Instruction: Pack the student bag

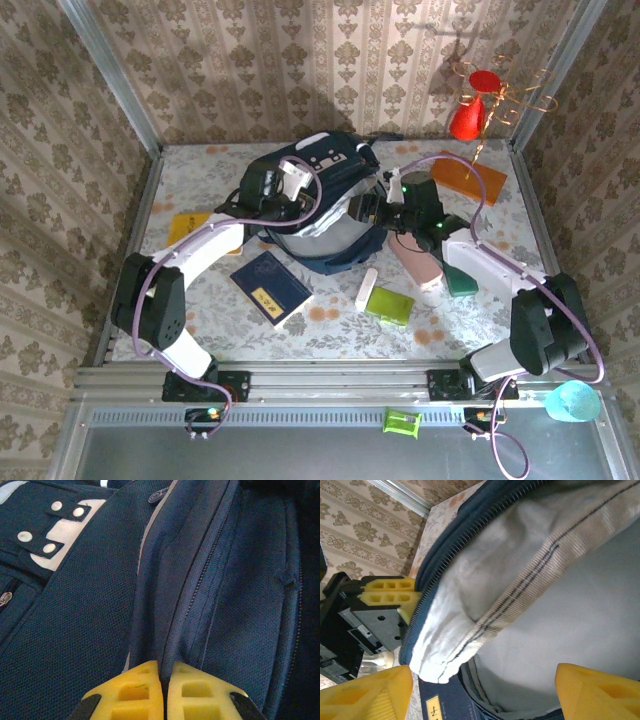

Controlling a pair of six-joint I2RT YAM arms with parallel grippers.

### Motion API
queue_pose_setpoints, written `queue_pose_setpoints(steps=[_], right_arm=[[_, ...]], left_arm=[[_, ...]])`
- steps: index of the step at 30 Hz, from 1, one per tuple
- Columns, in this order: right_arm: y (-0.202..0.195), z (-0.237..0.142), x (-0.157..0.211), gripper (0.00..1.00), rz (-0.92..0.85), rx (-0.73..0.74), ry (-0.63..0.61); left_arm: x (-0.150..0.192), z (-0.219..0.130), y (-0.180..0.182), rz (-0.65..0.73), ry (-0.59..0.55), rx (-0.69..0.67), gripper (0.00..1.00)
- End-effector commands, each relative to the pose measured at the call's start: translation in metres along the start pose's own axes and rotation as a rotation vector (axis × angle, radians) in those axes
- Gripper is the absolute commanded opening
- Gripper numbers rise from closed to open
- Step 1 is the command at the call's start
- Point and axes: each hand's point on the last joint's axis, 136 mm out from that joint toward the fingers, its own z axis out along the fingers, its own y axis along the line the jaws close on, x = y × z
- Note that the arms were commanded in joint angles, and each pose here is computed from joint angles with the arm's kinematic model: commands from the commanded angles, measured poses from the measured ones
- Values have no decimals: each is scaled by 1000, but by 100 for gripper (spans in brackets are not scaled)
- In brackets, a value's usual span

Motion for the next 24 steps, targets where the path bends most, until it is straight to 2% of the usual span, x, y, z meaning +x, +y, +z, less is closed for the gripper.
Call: queue_pose_setpoints(steps=[1, 4, 9, 15, 19, 24], right_arm=[[12, 6, -4, 77, -2, -47, 0], [15, 8, -9, 79, 8, 17, -26], [-5, 5, -16, 88, 44, 260, -109], [-14, 19, -28, 94, 55, 356, -150], [-38, 30, -28, 93, 21, 477, -119], [-58, 18, -16, 86, 54, 477, -98]], left_arm=[[-54, -30, -11, 22, -138, 25, 0], [-51, -28, -10, 35, -128, 7, 0], [-43, -22, -12, 67, -106, -21, 0], [-34, -14, -16, 95, -83, -32, 0], [-32, -12, -17, 105, -81, -40, 0], [-27, -13, -6, 111, -73, -107, 0]])
